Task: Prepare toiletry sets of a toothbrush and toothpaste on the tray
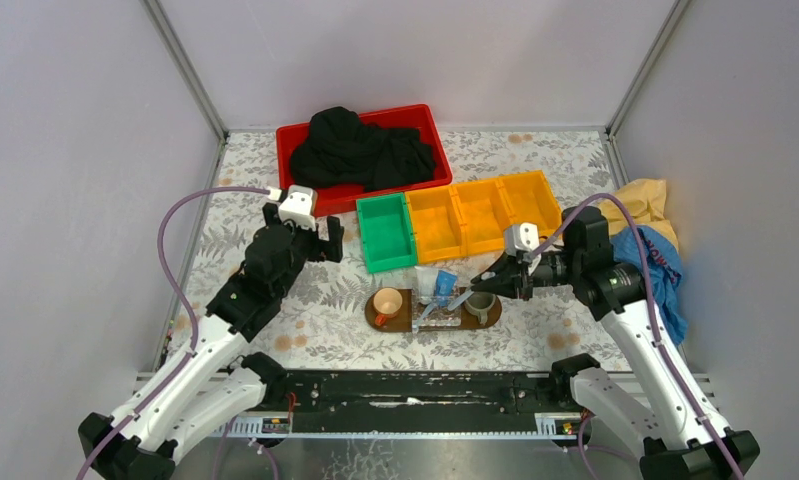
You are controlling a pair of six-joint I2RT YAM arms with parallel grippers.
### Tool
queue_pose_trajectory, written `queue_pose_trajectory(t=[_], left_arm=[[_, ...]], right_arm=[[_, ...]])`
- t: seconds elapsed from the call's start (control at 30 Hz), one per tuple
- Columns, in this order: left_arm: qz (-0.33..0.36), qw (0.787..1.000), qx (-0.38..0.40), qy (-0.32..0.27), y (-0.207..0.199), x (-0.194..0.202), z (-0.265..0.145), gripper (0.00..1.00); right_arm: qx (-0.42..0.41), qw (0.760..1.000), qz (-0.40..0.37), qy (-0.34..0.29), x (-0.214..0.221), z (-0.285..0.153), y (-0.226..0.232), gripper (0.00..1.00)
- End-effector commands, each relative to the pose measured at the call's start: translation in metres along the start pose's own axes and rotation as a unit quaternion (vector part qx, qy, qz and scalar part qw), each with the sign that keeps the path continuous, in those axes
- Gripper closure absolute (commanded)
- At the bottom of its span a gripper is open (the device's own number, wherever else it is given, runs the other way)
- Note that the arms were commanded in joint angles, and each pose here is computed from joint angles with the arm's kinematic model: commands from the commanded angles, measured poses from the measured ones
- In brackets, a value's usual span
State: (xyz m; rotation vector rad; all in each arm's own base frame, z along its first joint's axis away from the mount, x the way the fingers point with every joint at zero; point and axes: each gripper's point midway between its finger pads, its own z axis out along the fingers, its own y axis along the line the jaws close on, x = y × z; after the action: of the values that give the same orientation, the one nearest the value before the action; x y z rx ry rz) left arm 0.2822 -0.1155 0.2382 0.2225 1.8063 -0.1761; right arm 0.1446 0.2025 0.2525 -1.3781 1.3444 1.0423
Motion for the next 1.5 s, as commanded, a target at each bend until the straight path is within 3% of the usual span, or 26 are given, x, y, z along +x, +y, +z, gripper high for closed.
queue_pose_trajectory(t=[0.0, 1.47], left_arm=[[0.001, 1.000, -0.017, -0.017, 0.007, -0.007, 0.003, 0.00], [0.000, 1.000, -0.024, -0.008, 0.012, -0.003, 0.009, 0.00]], right_arm=[[-0.003, 0.999, -0.037, 0.000, 0.000, 0.005, -0.006, 1.00], [-0.001, 0.991, -0.106, 0.088, 0.075, 0.056, -0.014, 0.95]])
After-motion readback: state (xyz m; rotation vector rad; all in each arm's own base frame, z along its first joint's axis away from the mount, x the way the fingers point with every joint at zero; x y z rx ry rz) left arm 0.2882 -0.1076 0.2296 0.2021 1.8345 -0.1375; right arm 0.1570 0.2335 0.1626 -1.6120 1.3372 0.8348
